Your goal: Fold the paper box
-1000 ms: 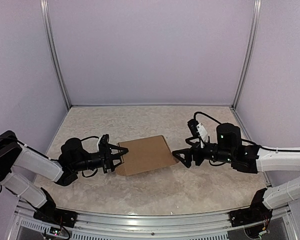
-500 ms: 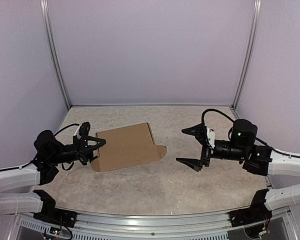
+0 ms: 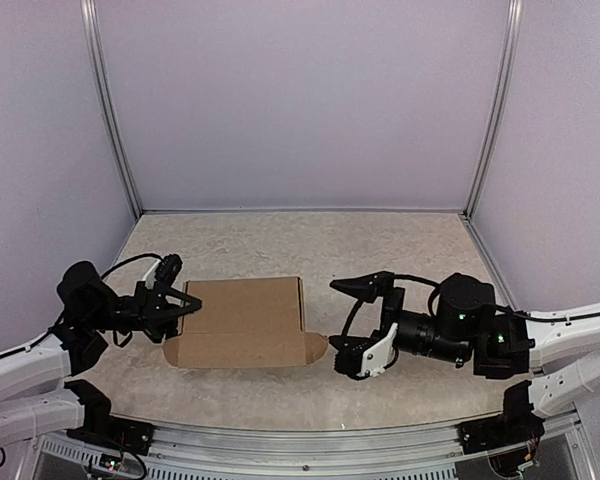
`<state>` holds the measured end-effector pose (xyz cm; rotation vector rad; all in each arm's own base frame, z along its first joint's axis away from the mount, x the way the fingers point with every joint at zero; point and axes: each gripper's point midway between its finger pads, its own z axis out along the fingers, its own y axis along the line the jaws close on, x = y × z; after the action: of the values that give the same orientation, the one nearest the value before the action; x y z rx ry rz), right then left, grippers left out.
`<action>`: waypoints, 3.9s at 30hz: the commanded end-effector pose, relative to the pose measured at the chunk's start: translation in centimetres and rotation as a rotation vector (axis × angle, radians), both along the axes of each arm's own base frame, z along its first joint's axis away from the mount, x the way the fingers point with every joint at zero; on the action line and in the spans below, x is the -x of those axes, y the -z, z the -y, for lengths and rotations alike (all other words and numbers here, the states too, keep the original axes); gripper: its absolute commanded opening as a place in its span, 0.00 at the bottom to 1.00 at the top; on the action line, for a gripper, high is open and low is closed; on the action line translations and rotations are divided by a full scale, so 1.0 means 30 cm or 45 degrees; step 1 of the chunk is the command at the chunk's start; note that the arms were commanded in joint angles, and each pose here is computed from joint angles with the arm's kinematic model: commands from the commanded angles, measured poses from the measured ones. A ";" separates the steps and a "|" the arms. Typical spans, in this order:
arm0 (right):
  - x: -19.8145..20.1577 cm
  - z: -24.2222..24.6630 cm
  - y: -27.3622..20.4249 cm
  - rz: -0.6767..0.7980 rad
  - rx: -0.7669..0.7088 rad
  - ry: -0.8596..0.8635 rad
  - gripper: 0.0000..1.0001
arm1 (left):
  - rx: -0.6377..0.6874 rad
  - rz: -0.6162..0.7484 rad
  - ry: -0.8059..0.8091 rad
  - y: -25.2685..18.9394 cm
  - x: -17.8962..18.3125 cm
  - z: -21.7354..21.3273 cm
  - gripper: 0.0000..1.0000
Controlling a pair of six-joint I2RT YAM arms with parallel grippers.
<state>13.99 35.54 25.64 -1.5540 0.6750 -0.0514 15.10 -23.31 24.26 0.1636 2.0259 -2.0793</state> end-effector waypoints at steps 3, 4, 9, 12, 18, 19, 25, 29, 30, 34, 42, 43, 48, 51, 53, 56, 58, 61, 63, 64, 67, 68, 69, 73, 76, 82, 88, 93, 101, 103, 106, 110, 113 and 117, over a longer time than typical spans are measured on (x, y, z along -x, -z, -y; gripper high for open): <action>0.046 -0.040 -0.032 0.519 0.096 0.079 1.00 | 0.007 -0.013 0.099 -0.016 0.056 -0.008 0.34; 0.059 -0.049 -0.024 0.556 0.115 0.074 0.99 | 0.008 -0.014 0.104 -0.018 0.061 -0.009 0.34; 0.114 -0.079 -0.035 0.611 0.091 0.055 1.00 | 0.018 0.010 0.137 -0.034 0.092 -0.008 0.33; 0.147 -0.106 -0.057 0.652 0.084 0.044 1.00 | 0.025 0.025 0.168 -0.045 0.114 0.002 0.33; 0.186 -0.149 -0.061 0.718 0.108 0.004 0.99 | 0.034 0.030 0.217 -0.065 0.146 0.027 0.31; 0.190 -0.153 -0.063 0.727 0.108 0.001 1.00 | 0.036 0.033 0.218 -0.068 0.148 0.028 0.31; 0.215 -0.174 -0.065 0.759 0.110 -0.022 0.86 | 0.038 0.028 0.231 -0.071 0.160 0.033 0.29; 0.222 -0.183 -0.056 0.769 0.116 -0.025 0.71 | 0.035 0.027 0.232 -0.068 0.160 0.035 0.28; 0.223 -0.184 -0.054 0.769 0.115 -0.026 0.68 | 0.032 0.025 0.234 -0.065 0.162 0.036 0.27; 0.219 -0.182 -0.057 0.769 0.111 -0.017 0.56 | 0.023 0.018 0.236 -0.055 0.162 0.039 0.25; 0.220 -0.177 -0.058 0.762 0.091 -0.008 0.38 | -0.001 0.012 0.224 -0.035 0.157 0.040 0.39; 0.221 -0.176 -0.056 0.760 0.090 -0.007 0.37 | -0.009 0.013 0.219 -0.029 0.156 0.040 0.45; 0.208 -0.161 -0.045 0.736 0.093 0.022 0.32 | -0.058 0.063 0.194 -0.019 0.154 0.035 0.87; 0.197 -0.143 -0.027 0.701 0.099 0.043 0.31 | -0.097 0.133 0.147 -0.035 0.149 0.024 0.99; 0.189 -0.128 -0.015 0.658 0.102 0.065 0.31 | -0.131 0.158 0.111 -0.034 0.145 0.013 0.99; 0.172 -0.108 0.019 0.569 0.135 0.093 0.30 | -0.210 0.156 0.036 -0.006 0.116 -0.017 0.99; 0.158 -0.094 0.043 0.464 0.154 0.116 0.29 | -0.299 0.158 -0.052 0.022 0.082 -0.048 0.99; 0.125 -0.066 0.072 0.300 0.185 0.182 0.27 | -0.426 0.178 -0.144 0.068 0.058 -0.088 0.99; 0.109 -0.048 0.088 0.202 0.190 0.218 0.25 | -0.506 0.184 -0.206 0.106 0.041 -0.111 0.99; 0.102 -0.038 0.107 0.147 0.203 0.228 0.25 | -0.538 0.184 -0.240 0.119 0.031 -0.122 0.99; 0.086 -0.014 0.145 -0.046 0.204 0.237 0.24 | -0.607 0.226 -0.361 0.112 -0.007 -0.158 0.99; 0.080 -0.008 0.155 -0.111 0.197 0.240 0.24 | -0.610 0.251 -0.390 0.099 -0.015 -0.165 0.99; 0.071 -0.001 0.162 -0.178 0.183 0.247 0.24 | -0.587 0.293 -0.413 0.071 -0.017 -0.169 0.99; 0.056 0.014 0.193 -0.494 0.129 0.204 0.24 | -0.509 0.411 -0.462 -0.009 -0.017 -0.173 0.99; 0.045 0.021 0.222 -0.753 0.080 0.158 0.24 | -0.517 0.452 -0.495 -0.019 -0.020 -0.182 0.99; 0.063 0.007 0.299 -1.186 0.089 0.012 0.24 | -0.601 0.553 -0.534 -0.035 -0.025 -0.189 0.99; 0.070 -0.005 0.364 -1.480 0.093 -0.095 0.24 | -0.748 0.619 -0.479 -0.010 -0.036 -0.146 0.93; 0.057 -0.007 0.421 -1.636 0.112 -0.109 0.25 | -0.870 0.680 -0.416 0.023 -0.032 -0.096 0.90; 0.056 -0.010 0.471 -1.669 0.145 -0.103 0.26 | -1.120 0.719 -0.266 0.134 -0.034 0.003 0.77; 0.055 -0.007 0.480 -1.669 0.148 -0.094 0.26 | -1.157 0.714 -0.219 0.166 -0.028 0.027 0.74; 0.054 0.000 0.488 -1.660 0.148 -0.080 0.26 | -1.211 0.702 -0.153 0.216 -0.019 0.057 0.71; 0.052 0.007 0.490 -1.649 0.136 -0.073 0.26 | -1.255 0.680 -0.104 0.259 -0.015 0.073 0.63; 0.055 0.011 0.494 -1.651 0.133 -0.073 0.26 | -1.256 0.675 -0.092 0.269 -0.013 0.079 0.57; 0.055 0.015 0.502 -1.652 0.132 -0.066 0.26 | -1.256 0.667 -0.078 0.277 -0.009 0.083 0.49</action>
<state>12.04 35.23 10.45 -1.6041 1.6436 1.0533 15.36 -25.32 15.19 0.6813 2.4250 -0.6929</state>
